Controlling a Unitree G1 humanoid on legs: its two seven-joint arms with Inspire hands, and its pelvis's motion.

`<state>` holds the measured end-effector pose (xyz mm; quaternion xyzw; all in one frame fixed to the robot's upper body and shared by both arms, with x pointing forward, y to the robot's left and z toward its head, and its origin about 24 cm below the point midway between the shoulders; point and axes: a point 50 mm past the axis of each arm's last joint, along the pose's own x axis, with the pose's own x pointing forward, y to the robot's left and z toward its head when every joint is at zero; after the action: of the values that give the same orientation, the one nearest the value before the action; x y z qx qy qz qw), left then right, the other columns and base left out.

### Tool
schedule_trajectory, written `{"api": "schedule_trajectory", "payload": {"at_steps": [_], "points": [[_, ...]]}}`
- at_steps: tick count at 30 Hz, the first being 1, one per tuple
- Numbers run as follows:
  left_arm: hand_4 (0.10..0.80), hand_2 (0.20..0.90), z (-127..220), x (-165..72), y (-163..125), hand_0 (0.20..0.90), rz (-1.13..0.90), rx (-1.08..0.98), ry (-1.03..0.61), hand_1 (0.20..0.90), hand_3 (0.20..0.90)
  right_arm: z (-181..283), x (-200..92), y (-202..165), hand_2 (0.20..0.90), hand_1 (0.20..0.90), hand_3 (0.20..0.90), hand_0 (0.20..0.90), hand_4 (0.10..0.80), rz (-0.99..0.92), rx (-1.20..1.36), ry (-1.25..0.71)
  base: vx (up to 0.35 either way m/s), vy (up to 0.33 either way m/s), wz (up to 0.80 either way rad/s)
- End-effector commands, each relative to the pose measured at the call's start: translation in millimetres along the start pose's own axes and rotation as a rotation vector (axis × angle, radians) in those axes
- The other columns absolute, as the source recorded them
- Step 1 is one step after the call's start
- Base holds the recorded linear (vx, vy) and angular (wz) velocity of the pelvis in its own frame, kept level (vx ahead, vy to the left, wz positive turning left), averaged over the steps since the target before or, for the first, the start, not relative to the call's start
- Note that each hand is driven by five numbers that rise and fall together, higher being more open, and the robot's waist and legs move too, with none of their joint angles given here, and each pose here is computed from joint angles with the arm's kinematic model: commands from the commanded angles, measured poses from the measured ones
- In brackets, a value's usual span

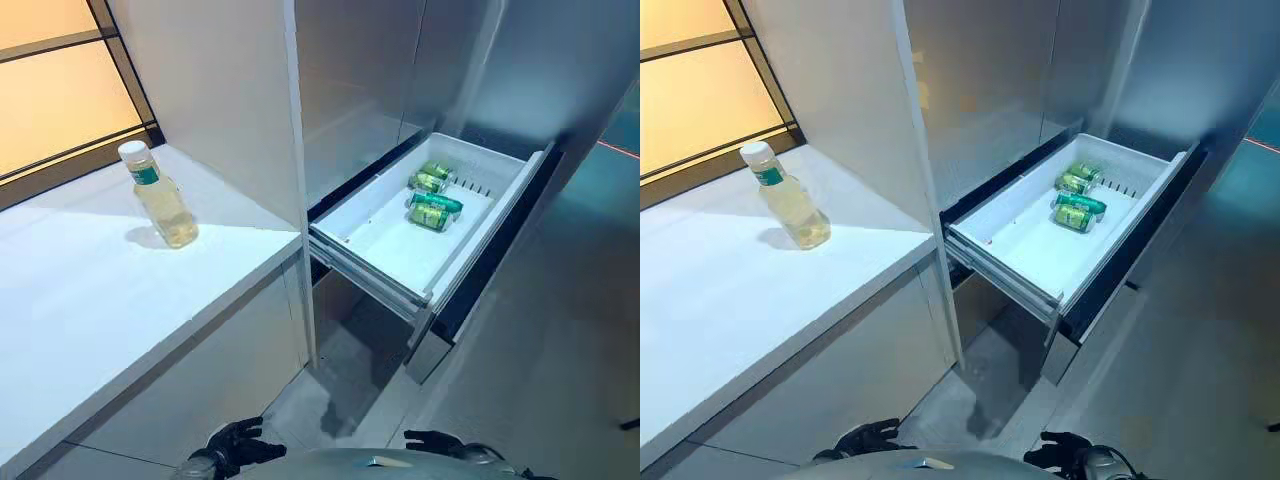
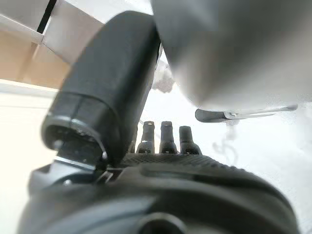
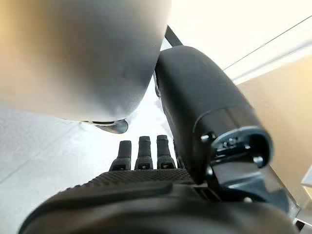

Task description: Put drinks into fridge and close the fridge

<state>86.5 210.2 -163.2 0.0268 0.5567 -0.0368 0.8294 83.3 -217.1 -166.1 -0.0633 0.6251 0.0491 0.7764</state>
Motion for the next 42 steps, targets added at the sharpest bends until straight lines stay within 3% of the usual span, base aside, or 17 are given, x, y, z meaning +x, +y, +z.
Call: {"api": "schedule_trajectory", "payload": {"at_steps": [1,10,22,25,38,42], "points": [[0.8,0.9,25.9,6.4,-9.9,0.9,-0.043,-0.007,-0.085,0.9,0.9,-9.2,0.7,2.7,0.9,0.9,0.9,0.9,0.8,0.012,-0.005,0.058,0.0,0.0,0.0],[0.8,0.9,41.4,5.5,-12.3,0.9,-0.068,0.046,-0.19,0.9,0.9,-9.3,0.1,0.1,0.9,0.9,0.9,0.9,0.8,0.017,-0.005,0.059,0.0,0.0,0.0],[0.8,0.9,117.0,-7.7,-36.0,0.9,-0.042,0.683,-0.577,0.9,0.9,-4.0,-1.0,-5.0,0.9,0.9,0.9,0.9,0.8,0.023,-0.085,0.064,-0.003,0.002,-0.01],[0.8,0.9,135.4,-13.2,-39.7,0.9,-0.031,0.757,-0.649,0.9,0.9,-2.3,-1.3,-5.9,0.9,0.9,0.9,0.9,0.8,0.024,-0.104,0.061,0.0,0.0,0.0],[0.8,0.9,196.0,-38.4,-51.7,0.9,-0.002,0.964,-0.829,0.9,0.9,5.2,-2.0,-9.5,0.9,0.9,0.9,0.9,0.8,0.019,-0.148,0.057,0.0,0.0,0.0],[0.8,0.9,210.2,-50.2,-59.1,0.9,-0.075,0.995,-0.877,0.9,0.9,5.3,-2.1,-9.2,0.9,0.9,0.9,0.9,0.8,0.017,-0.155,0.058,0.0,0.0,0.0]]}}
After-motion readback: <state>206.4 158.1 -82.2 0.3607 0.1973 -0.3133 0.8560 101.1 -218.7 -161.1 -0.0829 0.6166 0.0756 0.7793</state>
